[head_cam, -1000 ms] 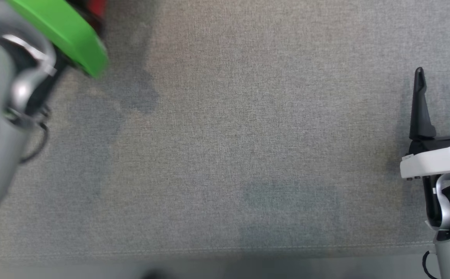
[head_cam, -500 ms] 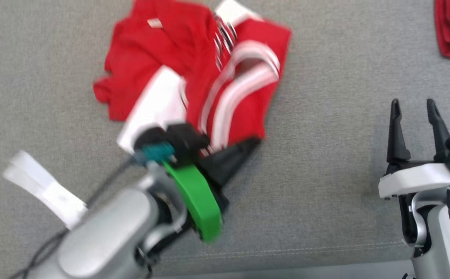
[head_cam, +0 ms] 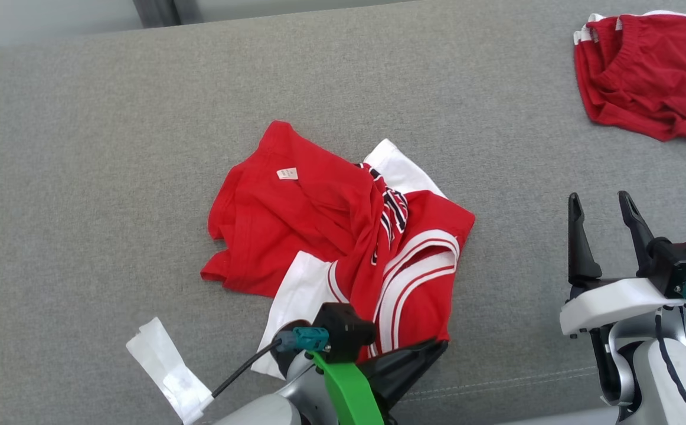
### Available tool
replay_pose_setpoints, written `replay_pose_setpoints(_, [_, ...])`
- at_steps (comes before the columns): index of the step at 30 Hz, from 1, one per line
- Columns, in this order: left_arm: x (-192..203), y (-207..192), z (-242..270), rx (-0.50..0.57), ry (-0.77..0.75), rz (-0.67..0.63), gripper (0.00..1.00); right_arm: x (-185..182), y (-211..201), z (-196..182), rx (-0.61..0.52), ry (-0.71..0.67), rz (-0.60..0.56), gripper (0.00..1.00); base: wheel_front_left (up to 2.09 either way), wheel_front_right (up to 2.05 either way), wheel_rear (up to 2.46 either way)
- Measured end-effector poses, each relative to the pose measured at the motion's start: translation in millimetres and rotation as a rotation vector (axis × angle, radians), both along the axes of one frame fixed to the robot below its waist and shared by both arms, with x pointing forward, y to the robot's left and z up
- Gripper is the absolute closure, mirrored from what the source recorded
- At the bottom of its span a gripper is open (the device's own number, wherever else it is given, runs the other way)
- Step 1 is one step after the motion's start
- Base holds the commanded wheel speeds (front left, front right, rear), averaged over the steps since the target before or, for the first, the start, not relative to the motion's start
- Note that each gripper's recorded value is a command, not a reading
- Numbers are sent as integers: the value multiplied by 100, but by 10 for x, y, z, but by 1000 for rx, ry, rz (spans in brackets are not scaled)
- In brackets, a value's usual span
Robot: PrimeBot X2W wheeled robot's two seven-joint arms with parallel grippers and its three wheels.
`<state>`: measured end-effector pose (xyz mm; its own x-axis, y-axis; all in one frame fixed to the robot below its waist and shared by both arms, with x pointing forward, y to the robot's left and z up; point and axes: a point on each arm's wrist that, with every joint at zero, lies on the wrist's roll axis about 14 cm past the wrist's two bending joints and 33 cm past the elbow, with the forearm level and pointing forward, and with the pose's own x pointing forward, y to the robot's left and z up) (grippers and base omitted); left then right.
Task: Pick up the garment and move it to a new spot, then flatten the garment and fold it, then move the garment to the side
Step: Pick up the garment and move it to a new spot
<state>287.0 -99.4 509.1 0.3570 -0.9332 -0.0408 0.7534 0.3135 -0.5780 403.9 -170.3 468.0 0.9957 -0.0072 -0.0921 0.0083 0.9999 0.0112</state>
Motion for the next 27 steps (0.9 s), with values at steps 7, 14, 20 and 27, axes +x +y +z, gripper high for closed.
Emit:
replay_pose_setpoints(7, [-39, 11, -92, 15, 32, 67, 0, -192, -136, 77, -6, -6, -38, 0, 0, 0, 0])
replay_pose_setpoints(14, [80, 84, 13, -24, 28, 164, 0, -265, -185, 112, -9, -14, -54, 0, 0, 0, 0])
replay_pose_setpoints(20, [347, 519, -55, 4, 35, 381, 0, -319, -124, 123, -6, -14, -35, 0, 0, 0, 0])
replay_pose_setpoints(27, [458, 1109, -221, 91, 31, 570, 0, -391, 145, 96, 8, 6, 46, 0, 0, 0, 0])
